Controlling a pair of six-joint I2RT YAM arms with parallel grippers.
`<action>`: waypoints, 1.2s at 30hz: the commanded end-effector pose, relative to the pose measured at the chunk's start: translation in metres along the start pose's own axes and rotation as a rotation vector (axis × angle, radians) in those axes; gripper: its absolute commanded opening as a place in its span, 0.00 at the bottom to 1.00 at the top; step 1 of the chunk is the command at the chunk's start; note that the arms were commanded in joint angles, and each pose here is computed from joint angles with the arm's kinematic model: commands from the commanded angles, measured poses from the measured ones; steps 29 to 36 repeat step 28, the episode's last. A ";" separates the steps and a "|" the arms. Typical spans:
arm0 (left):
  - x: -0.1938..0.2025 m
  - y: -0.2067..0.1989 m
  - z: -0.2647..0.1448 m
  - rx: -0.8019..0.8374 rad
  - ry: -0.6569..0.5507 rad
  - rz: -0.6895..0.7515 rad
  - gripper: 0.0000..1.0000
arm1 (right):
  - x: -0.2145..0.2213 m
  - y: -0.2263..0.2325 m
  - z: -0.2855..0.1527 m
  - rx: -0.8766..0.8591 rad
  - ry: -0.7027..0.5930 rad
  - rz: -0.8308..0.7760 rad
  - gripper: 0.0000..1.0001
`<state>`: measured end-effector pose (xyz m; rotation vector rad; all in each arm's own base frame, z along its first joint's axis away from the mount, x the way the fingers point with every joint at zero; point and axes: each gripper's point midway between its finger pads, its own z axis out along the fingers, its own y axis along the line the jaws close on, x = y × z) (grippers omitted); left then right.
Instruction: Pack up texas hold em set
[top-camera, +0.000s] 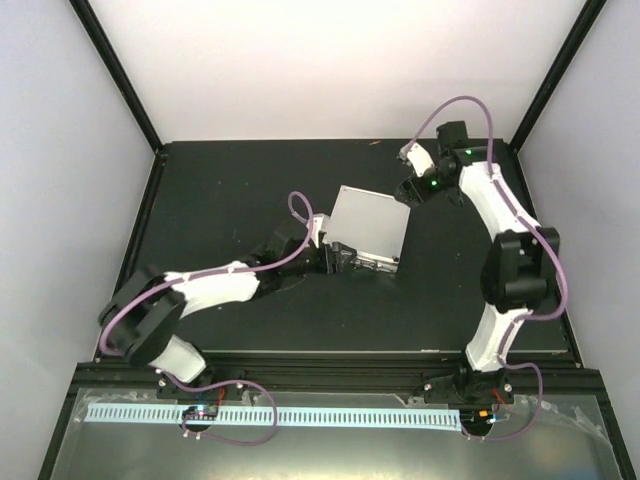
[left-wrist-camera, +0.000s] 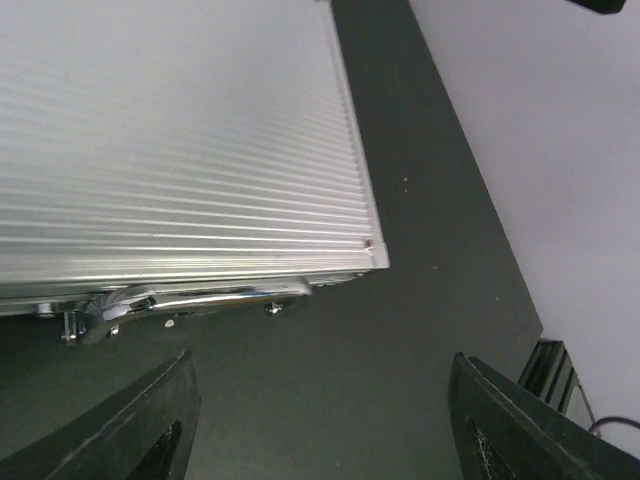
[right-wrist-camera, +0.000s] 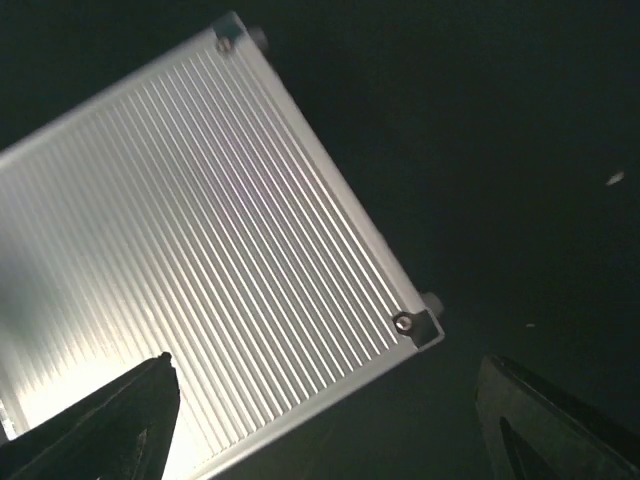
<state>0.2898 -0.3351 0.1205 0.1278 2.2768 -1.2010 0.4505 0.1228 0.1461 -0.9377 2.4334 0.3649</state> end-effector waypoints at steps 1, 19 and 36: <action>-0.005 0.014 -0.041 -0.209 0.049 0.187 0.72 | -0.013 0.014 -0.061 0.027 -0.080 -0.022 0.85; -0.146 0.040 -0.193 -0.767 -0.252 0.430 0.99 | 0.014 0.025 -0.161 0.340 -0.452 0.260 1.00; -0.162 0.039 -0.206 -0.789 -0.303 0.392 0.99 | 0.017 0.038 -0.159 0.283 -0.484 0.276 1.00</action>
